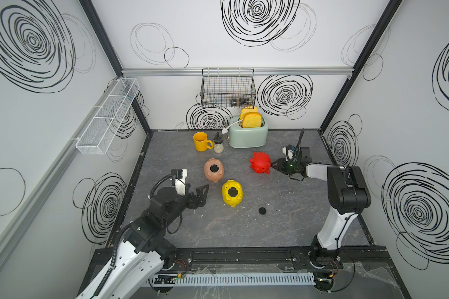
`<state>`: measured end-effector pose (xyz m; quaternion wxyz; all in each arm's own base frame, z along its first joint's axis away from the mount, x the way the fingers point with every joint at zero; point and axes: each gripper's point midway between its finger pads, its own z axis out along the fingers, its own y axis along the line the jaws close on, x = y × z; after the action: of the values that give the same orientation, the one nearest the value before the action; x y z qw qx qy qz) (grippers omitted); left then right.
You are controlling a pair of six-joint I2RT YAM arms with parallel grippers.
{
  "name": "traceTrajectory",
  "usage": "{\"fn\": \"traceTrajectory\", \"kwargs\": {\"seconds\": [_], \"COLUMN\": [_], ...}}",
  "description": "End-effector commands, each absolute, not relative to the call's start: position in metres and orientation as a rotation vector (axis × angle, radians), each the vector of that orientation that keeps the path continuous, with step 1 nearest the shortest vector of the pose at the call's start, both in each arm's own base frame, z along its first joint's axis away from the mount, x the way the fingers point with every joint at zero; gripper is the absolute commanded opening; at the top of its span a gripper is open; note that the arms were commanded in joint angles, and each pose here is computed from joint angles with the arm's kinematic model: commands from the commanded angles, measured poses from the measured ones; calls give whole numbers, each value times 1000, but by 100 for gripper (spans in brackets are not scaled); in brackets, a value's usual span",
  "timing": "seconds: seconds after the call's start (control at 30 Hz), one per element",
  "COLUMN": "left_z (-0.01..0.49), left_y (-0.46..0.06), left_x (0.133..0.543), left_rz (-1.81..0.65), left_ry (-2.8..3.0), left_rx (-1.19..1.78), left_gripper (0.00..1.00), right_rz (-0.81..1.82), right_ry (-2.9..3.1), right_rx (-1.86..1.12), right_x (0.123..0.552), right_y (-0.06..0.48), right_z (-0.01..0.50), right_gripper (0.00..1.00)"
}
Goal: Close piggy banks
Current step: Turn over the piggy bank at the center of the board.
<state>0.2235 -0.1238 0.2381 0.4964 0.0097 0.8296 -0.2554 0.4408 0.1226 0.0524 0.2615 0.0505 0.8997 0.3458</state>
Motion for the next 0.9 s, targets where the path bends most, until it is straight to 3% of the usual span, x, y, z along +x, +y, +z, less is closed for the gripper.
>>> {"fn": "traceTrajectory", "kwargs": {"seconds": [0.0,0.47,0.7,0.87], "left_z": [243,243,243,243], "left_y": [-127,-128,-128,-129], "left_x": [226,226,225,225], "left_rz": [-630,-631,-634,-636], "left_ry": [1981,1983,1981,1982], "left_rx": [32,35,37,40], "left_gripper": [97,97,97,96], "right_rz": [930,894,797,696], "right_ry": [2436,2435,2392,2312], "right_rx": [124,140,160,159], "right_x": [448,450,456,458], "right_y": [122,118,105,93], "right_z": [53,53,71,99], "right_gripper": [37,37,45,58]}}
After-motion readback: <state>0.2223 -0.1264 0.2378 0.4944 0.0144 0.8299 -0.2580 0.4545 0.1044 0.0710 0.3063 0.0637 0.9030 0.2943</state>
